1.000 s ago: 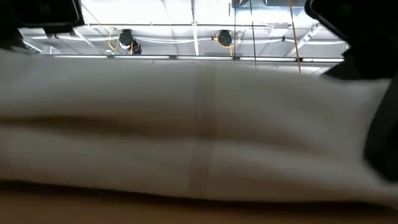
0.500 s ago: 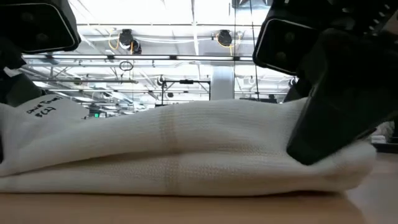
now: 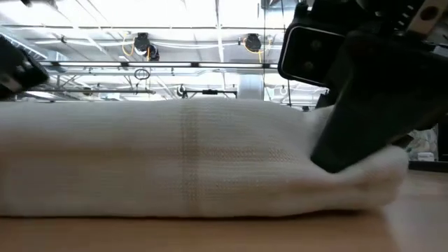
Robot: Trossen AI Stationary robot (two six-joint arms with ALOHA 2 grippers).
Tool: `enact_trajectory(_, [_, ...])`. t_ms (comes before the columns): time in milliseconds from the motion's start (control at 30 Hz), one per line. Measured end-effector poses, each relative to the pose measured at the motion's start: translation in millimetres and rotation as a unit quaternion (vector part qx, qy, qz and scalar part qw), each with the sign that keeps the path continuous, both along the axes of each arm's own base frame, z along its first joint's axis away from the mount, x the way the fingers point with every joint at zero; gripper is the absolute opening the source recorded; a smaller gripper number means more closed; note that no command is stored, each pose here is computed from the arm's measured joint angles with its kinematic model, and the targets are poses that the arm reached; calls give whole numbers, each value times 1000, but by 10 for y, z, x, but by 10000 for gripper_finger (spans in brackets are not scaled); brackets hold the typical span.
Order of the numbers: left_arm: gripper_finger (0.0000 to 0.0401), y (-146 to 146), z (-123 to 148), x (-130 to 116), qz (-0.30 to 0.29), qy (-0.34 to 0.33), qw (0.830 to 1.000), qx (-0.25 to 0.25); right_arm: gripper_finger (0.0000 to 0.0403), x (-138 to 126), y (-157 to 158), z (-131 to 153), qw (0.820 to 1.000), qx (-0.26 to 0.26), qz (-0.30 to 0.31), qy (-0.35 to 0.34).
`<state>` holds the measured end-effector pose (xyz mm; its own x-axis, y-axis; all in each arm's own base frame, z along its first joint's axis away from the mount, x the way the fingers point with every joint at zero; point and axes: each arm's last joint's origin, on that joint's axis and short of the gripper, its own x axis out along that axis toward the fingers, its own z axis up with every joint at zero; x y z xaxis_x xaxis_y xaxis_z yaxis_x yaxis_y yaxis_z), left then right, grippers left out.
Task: Roll towel
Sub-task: Roll the white towel
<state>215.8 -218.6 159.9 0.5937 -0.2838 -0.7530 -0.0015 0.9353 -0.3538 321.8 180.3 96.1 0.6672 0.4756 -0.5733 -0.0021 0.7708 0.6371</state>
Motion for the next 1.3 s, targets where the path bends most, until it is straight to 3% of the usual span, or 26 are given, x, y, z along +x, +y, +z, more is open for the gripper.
enact_trajectory(167, [212,-57,167,-144,-12,-50,998,26,15,18,-36,-3,1000,12,-15,10])
enact_trajectory(233, [212,-117,219,-175,-5,-102,994,46,15,21,-40,-4,1000,16,-21,13])
enact_trajectory(367, [212,-329,284,-196,-4,-235,967,100,15,23,-43,-6,999,17,-26,13])
enact_trajectory(467, [213,-465,137,-203,-25,-272,950,154,15,30,-58,-8,999,21,-33,18])
enact_trajectory(833, [213,-527,-555,-116,-8,-236,943,235,15,36,-71,-11,998,32,-50,26])
enact_trajectory(1167, [213,-381,-760,-4,37,-193,951,240,15,38,-74,-12,997,37,-55,30])
enact_trajectory(1300, [211,-331,-782,72,34,-162,965,201,15,36,-72,-11,997,37,-54,28])
